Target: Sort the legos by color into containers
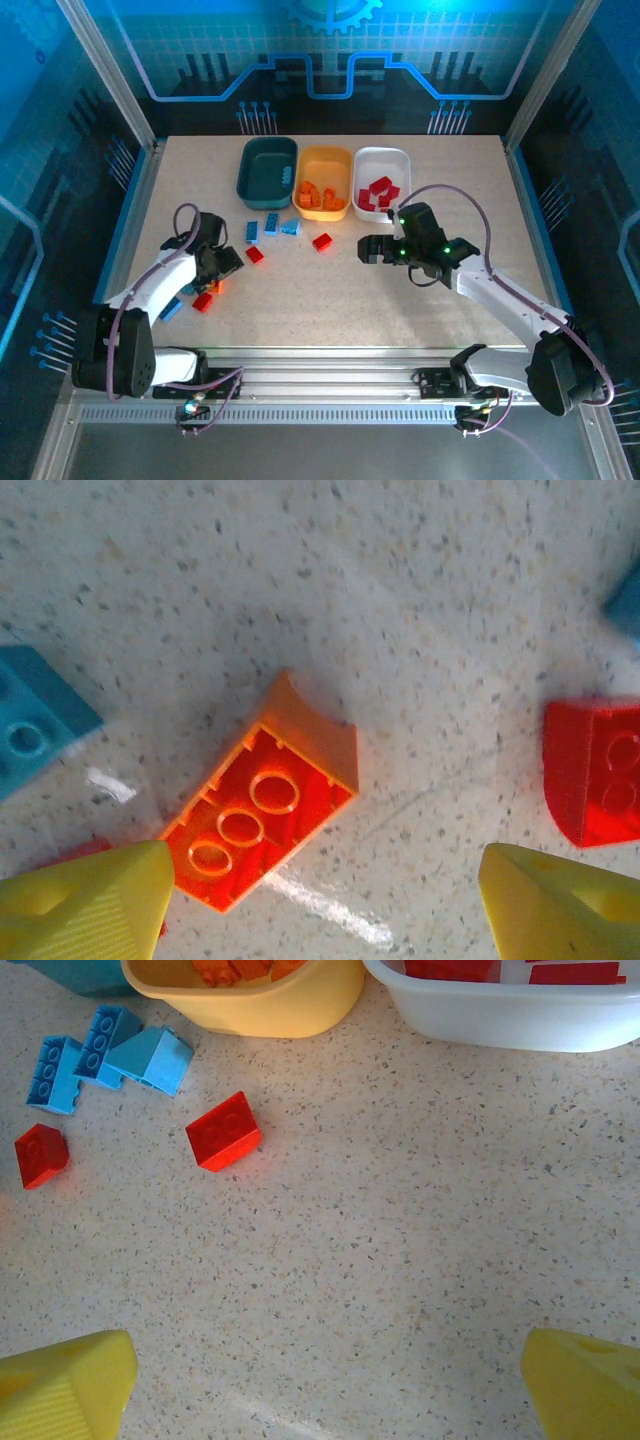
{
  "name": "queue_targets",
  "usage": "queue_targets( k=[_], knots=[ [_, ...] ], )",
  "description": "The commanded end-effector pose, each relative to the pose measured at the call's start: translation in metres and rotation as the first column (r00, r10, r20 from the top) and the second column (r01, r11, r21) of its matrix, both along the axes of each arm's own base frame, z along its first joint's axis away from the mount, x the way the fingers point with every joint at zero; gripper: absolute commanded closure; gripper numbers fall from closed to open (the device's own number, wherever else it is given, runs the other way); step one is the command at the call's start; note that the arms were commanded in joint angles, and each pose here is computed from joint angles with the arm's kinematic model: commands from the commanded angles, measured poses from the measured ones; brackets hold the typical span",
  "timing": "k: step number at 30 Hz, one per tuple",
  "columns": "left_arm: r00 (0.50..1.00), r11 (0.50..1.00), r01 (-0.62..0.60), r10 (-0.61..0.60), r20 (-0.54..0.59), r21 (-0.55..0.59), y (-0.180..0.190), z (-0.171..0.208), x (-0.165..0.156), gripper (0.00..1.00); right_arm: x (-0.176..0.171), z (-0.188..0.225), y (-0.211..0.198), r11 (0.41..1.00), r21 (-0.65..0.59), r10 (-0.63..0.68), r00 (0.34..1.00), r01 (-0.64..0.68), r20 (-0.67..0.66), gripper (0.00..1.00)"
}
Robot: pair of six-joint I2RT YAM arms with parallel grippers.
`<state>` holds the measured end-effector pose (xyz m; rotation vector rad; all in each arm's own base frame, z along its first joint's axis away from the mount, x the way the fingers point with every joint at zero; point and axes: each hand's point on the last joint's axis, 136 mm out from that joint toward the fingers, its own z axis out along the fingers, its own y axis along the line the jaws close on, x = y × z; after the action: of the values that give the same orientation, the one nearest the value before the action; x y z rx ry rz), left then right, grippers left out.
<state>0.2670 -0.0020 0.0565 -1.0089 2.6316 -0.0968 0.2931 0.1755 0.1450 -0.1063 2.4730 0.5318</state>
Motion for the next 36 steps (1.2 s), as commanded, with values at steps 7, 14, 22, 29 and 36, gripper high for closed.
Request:
queue_targets(
  k=[7, 14, 22, 29, 36],
  knots=[
    [0.999, 0.999, -0.039, 0.039, -0.006, -0.002, 0.017, -0.017, 0.017, 0.19, 0.002, 0.005, 0.004, 1.000, -0.012, 0.024, 0.999, -0.024, 0.031, 0.00],
    [1.000, 0.999, -0.014, 0.013, -0.027, -0.033, 0.011, -0.032, 0.026, 0.22, 0.001, 0.003, 0.001, 0.999, -0.030, 0.019, 0.999, -0.018, 0.032, 0.00],
    [0.998, 0.993, 0.069, -0.069, 0.003, -0.095, -0.015, -0.029, 0.033, 0.28, 0.004, 0.001, 0.004, 0.999, -0.026, 0.023, 0.999, -0.022, 0.025, 0.00],
    [0.996, 0.996, 0.067, -0.070, -0.056, -0.062, -0.013, -0.042, 0.023, 0.37, 0.003, 0.001, 0.001, 0.999, -0.035, 0.016, 0.999, -0.015, 0.030, 0.00],
    [0.997, 0.997, 0.070, -0.071, -0.031, -0.045, -0.014, -0.031, 0.024, 0.63, 0.003, 0.000, 0.001, 0.999, -0.035, 0.015, 0.999, -0.014, 0.030, 0.01]
  ],
)
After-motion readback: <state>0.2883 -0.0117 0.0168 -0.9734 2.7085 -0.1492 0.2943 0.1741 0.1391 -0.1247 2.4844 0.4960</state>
